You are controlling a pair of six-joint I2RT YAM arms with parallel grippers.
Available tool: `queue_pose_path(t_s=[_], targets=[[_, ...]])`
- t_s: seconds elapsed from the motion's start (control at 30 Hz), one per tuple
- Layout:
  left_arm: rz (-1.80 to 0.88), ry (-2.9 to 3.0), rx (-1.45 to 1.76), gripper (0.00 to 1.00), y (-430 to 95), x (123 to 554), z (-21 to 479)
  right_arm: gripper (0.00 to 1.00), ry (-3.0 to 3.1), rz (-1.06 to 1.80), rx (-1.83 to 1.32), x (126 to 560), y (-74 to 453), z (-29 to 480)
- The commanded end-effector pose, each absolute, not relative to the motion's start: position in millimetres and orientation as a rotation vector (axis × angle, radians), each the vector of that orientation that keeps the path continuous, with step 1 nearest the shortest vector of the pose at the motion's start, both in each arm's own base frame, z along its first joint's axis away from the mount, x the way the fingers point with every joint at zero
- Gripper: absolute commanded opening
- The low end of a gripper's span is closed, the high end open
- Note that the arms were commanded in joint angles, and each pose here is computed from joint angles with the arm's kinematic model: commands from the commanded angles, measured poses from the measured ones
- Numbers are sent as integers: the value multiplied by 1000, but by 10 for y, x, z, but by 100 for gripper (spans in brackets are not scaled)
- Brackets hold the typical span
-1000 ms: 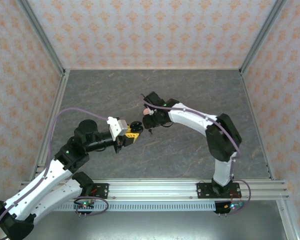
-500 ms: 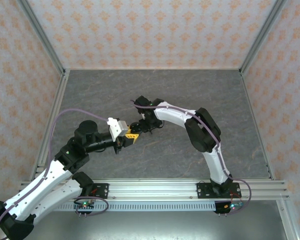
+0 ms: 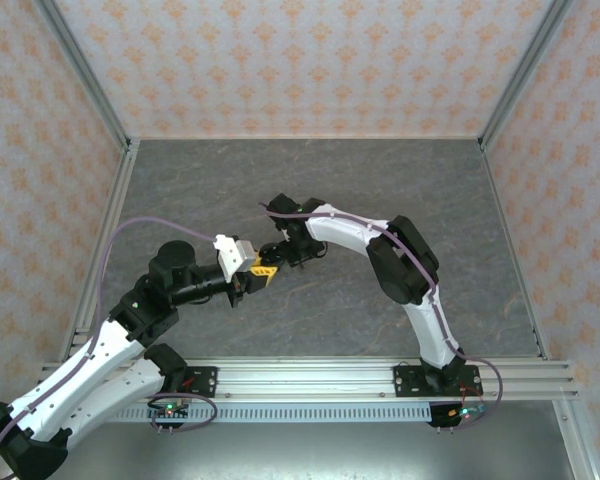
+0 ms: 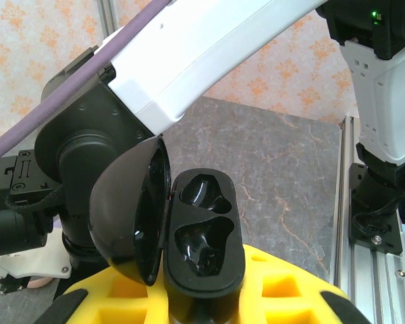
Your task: Insert the wireless bluetooth earbuds into the charging case
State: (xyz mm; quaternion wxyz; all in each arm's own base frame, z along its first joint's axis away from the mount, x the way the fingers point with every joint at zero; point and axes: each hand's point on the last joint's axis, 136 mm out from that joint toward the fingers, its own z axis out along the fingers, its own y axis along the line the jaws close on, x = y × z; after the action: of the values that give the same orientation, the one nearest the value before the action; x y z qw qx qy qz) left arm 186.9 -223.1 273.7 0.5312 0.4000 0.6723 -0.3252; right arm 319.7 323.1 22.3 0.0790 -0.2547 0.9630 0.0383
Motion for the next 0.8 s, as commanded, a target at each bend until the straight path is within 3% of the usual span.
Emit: queue_pose_path(t_s=[0.0, 0.23, 0.37, 0.77], targets=[[-759, 1597, 953, 1, -2226, 1879, 2735, 22, 2923, 18, -795, 3094, 3102, 135], [-744, 1606, 933, 1, -2213, 1919, 2730, 18, 2789, 132, -683, 3183, 3100, 624], [-725, 1622, 903, 0, -2207, 1994, 2671, 18, 2660, 249, -557, 3212, 3036, 1148], [-717, 1627, 798, 0, -2257, 2241, 2510, 18, 2184, 759, -287, 2735, 2863, 2780]])
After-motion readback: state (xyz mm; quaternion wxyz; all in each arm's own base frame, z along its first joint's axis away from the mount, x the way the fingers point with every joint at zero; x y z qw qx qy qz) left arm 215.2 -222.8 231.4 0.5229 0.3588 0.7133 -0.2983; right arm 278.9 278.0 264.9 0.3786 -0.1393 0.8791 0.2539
